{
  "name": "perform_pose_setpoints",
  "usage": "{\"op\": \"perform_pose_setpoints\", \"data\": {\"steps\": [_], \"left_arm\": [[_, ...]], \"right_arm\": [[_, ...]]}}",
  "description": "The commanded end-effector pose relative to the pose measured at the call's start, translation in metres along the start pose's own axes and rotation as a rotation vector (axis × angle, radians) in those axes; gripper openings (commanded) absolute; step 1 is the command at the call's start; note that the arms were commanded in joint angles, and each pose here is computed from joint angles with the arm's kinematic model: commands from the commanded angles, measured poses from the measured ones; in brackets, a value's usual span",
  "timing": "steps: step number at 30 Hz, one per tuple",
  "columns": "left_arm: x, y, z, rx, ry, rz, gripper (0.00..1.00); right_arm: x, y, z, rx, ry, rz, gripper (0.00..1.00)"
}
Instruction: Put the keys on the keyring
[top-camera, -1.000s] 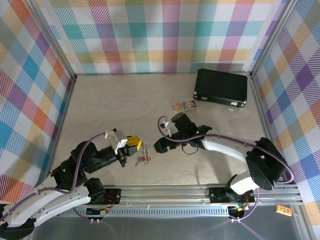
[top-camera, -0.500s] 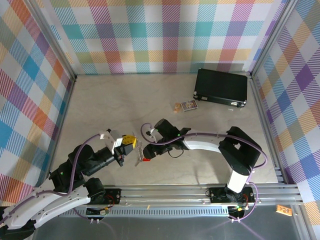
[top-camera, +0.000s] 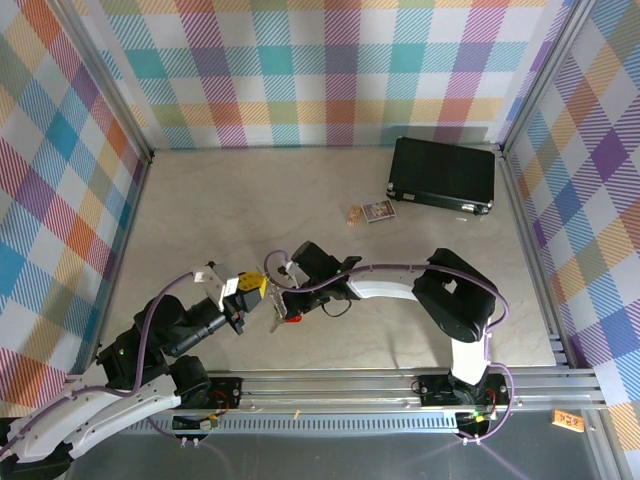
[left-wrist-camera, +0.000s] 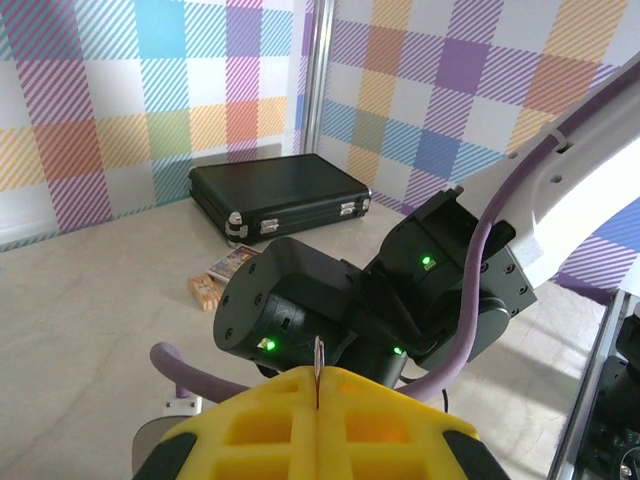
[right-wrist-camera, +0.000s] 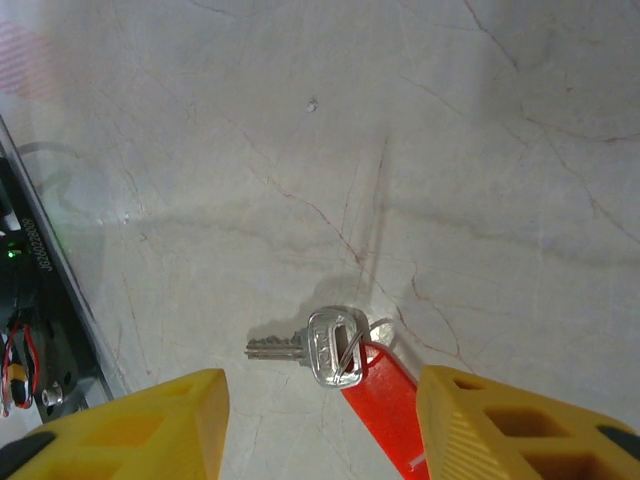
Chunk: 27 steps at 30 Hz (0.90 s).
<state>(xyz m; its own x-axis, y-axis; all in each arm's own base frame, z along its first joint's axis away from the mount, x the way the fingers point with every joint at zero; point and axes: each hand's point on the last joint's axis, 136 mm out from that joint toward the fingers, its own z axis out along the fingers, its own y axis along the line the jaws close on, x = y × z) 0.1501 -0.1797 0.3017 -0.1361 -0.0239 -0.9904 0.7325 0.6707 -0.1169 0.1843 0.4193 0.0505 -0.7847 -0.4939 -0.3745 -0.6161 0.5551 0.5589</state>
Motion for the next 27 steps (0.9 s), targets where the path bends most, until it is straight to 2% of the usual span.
{"op": "perform_pose_setpoints", "data": {"steps": [1,12,27], "left_arm": [[-0.009,0.000,-0.004,0.001,-0.050,-0.022,0.00],[-0.010,0.002,-0.008,-0.004,-0.069,-0.027,0.00],[-0.010,0.001,-0.010,0.000,-0.081,-0.028,0.00]], "right_arm": [[-0.002,0.005,0.005,0.009,0.014,-0.007,0.49],[0.004,0.000,0.016,0.042,0.059,-0.005,0.37],[0.006,-0.003,0.022,0.057,0.069,-0.007,0.26]]}}
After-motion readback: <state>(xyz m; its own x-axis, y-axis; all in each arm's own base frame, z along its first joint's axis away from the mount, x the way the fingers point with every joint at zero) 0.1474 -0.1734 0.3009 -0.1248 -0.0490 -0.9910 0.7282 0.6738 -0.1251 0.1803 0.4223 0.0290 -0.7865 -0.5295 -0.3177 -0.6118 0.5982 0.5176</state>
